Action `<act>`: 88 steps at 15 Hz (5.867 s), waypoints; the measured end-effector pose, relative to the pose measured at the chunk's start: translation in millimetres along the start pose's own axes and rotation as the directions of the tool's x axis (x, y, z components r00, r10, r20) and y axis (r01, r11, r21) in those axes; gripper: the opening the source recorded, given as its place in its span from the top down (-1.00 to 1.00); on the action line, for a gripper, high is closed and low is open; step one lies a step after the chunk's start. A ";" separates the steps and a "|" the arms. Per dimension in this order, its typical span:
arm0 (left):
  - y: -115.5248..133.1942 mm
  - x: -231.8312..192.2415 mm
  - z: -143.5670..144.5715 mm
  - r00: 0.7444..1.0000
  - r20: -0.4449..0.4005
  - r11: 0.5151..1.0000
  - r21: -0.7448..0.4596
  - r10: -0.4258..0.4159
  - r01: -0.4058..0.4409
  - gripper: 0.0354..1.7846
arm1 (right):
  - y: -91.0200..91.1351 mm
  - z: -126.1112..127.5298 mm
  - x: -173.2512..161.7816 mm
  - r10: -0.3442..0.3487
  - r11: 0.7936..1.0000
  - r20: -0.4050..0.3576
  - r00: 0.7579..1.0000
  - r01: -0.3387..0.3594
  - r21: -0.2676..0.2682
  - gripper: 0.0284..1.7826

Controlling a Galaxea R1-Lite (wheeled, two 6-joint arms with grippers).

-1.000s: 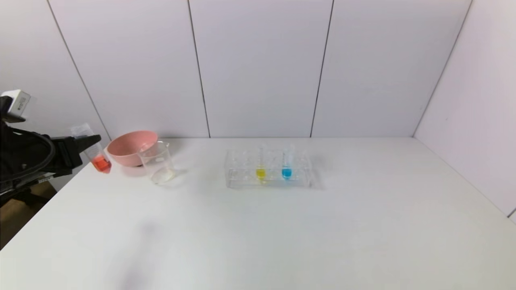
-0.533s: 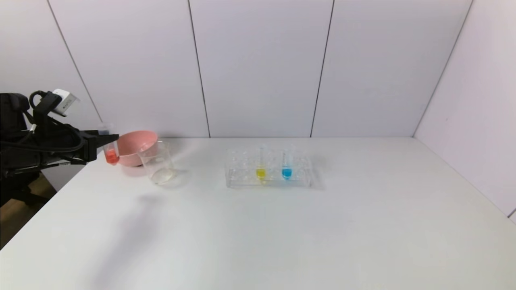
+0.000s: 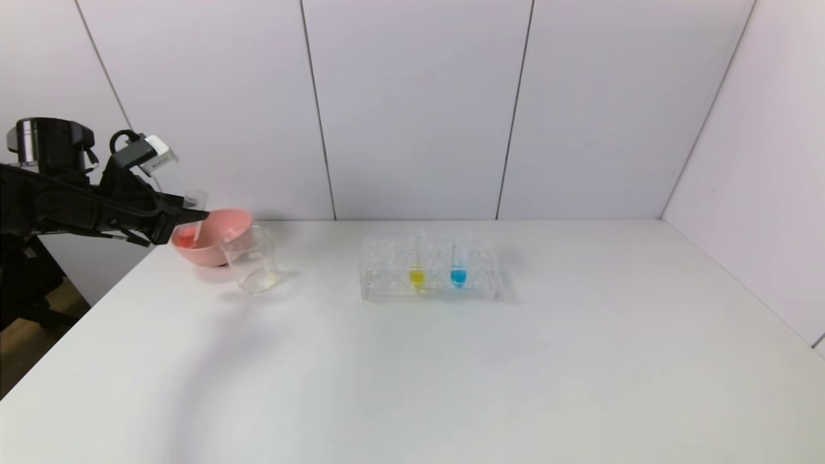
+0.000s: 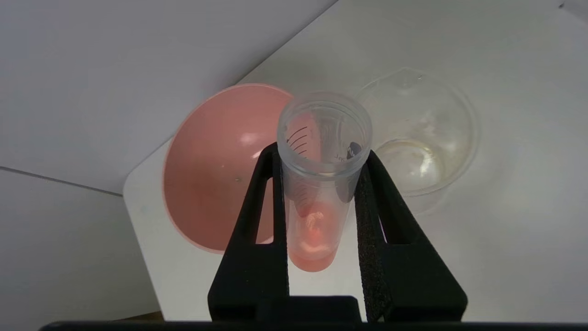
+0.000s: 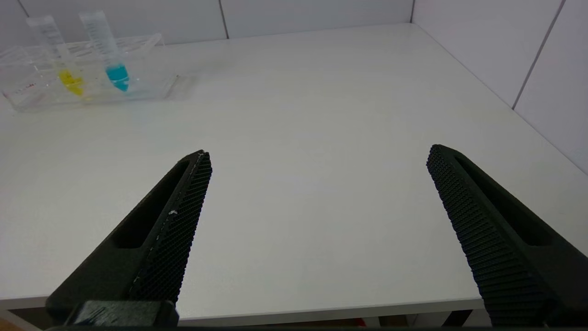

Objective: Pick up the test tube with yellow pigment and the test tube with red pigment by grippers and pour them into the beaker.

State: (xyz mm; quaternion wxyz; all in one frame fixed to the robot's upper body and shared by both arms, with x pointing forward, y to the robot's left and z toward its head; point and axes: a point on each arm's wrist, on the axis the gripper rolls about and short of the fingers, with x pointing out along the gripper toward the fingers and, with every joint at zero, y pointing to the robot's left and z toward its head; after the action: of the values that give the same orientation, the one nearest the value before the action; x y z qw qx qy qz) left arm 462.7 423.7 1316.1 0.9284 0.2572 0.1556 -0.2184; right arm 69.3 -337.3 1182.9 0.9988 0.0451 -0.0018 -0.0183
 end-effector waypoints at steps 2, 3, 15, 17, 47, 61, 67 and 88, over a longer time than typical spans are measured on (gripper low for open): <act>2.6 10.0 -2.5 0.998 -0.059 0.995 0.095 0.013 -0.007 0.54 | 0.0 0.0 0.0 0.000 1.000 0.000 1.000 0.000 0.000 -0.92; 1.4 13.5 -1.2 0.996 -0.087 0.993 0.118 0.002 0.008 0.54 | 0.0 0.0 0.0 0.000 1.000 0.000 1.000 0.000 0.000 -0.92; -25.3 6.4 51.1 0.934 -0.358 0.956 0.269 -0.013 0.117 0.54 | 0.0 0.0 0.0 0.000 1.000 0.000 1.000 0.000 0.000 -0.92; -27.5 5.3 59.1 0.911 -0.409 0.942 0.321 0.046 0.097 0.54 | 0.0 0.0 0.0 0.000 1.000 0.000 1.000 0.000 0.000 -0.92; -79.4 45.7 94.0 0.646 -0.704 0.835 0.519 0.295 0.184 0.54 | 0.0 0.0 0.0 0.000 1.000 0.000 1.000 0.000 0.000 -0.92; -90.3 56.1 99.9 0.578 -0.709 0.780 0.597 0.404 0.187 0.54 | 0.0 0.0 0.0 0.000 1.000 0.000 1.000 0.000 0.000 -0.92; -94.9 57.6 102.4 0.547 -0.709 0.758 0.624 0.446 0.191 0.54 | 0.0 0.0 0.0 0.000 1.000 0.000 1.000 0.000 0.000 -0.92; -29.1 -8.5 134.6 0.999 0.021 0.931 -0.360 -0.050 0.054 0.54 | 0.0 0.0 0.0 0.000 1.000 0.000 1.000 0.000 0.000 -0.92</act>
State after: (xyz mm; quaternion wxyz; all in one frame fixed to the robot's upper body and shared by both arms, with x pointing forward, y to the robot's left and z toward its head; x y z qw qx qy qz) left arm 465.1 330.5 1417.9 0.9546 0.0772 0.1945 -0.2120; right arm 69.3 -337.3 1183.0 0.9988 0.0451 -0.0020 -0.0183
